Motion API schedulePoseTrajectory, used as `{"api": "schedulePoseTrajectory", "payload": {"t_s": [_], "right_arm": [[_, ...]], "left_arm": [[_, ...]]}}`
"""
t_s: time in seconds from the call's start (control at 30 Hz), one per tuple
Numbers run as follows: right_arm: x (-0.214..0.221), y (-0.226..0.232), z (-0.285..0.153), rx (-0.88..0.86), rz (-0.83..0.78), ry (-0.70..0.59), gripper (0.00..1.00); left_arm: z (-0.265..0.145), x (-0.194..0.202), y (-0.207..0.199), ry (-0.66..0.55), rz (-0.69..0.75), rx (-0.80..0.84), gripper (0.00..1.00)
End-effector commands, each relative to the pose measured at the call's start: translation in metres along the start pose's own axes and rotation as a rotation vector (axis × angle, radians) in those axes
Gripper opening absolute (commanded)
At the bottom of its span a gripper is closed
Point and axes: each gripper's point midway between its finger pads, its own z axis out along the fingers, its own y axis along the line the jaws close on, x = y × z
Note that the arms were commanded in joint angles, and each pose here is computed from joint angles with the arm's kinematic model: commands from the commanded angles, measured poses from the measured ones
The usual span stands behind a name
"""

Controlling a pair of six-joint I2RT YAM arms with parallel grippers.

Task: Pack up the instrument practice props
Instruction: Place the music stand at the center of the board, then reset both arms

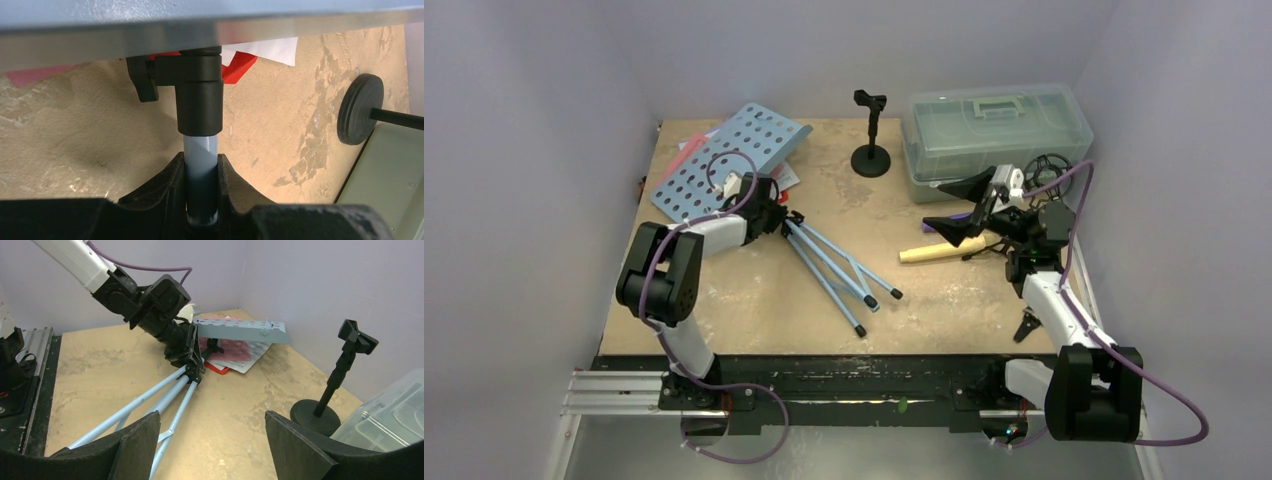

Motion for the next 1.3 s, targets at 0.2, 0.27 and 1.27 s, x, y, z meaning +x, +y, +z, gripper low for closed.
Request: {"api": "schedulePoseTrajectory", "payload": {"t_s": [0.2, 0.27, 1.27], "right_arm": [[0.002, -0.001, -0.002, -0.007, -0.014, 0.008, 0.79], [0.003, -0.002, -0.003, -0.006, -0.012, 0.009, 0.8], [-0.067, -0.003, -0.057, 0.278, -0.079, 0.335, 0.99]], "left_arm": [[-0.018, -0.062, -0.106, -0.124, -0.087, 0.349, 0.26], [-0.021, -0.058, -0.105, -0.098, -0.084, 0.347, 0.39], [-0.224, -0.015, -0.1, -0.014, 0.546, 0.866, 1.0]]}}
